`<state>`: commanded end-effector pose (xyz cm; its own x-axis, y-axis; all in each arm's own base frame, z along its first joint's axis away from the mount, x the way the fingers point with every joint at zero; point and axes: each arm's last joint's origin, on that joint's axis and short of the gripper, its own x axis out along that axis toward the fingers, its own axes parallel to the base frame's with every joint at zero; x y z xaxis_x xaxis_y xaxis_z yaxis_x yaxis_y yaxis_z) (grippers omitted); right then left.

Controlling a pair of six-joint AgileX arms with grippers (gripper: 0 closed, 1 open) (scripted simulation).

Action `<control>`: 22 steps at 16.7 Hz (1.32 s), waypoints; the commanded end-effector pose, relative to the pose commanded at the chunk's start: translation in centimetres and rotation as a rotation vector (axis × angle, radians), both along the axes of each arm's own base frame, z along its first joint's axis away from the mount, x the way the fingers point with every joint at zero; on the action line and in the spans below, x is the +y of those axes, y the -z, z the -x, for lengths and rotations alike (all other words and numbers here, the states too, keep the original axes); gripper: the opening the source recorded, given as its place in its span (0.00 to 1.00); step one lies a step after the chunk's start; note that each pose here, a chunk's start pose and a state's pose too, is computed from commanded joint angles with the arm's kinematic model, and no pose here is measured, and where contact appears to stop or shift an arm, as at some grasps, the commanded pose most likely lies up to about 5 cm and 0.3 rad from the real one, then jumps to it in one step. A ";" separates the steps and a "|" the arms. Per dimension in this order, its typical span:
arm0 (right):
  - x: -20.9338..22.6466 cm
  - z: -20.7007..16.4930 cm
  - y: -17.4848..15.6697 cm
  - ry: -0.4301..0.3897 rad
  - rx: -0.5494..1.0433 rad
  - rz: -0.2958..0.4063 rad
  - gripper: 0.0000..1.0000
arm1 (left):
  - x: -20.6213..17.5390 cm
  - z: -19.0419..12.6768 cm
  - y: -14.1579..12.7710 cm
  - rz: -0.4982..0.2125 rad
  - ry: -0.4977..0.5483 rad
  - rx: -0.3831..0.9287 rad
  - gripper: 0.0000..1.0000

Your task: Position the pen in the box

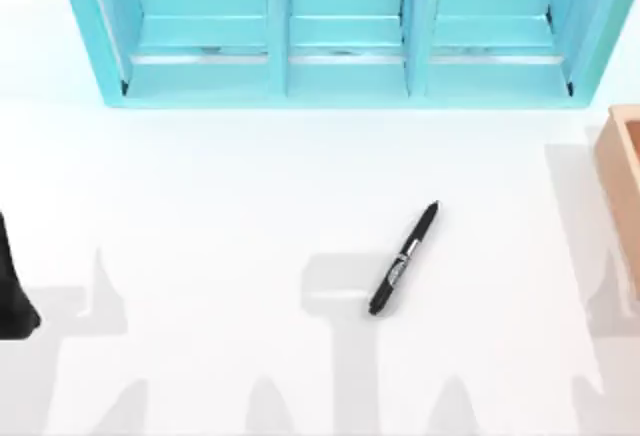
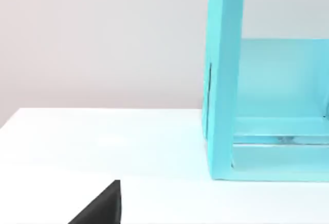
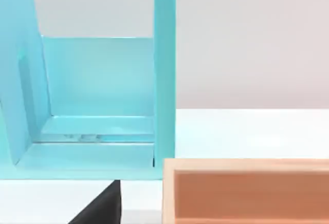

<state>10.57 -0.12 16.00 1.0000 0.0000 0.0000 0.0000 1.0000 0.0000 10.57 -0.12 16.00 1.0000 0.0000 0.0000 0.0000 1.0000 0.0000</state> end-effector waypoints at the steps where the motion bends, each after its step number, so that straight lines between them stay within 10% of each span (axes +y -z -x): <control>1: 0.0 0.0 0.0 0.000 0.000 0.000 1.00 | 0.0 0.0 0.0 0.000 0.000 0.000 1.00; 13: 5.2 -4.3 -10.3 -0.214 0.513 -0.365 1.00 | 0.0 0.0 0.0 0.000 0.000 0.000 1.00; 22: 18.3 -17.5 -8.6 0.077 1.294 -0.424 1.00 | 0.0 0.0 0.0 0.000 0.000 0.000 1.00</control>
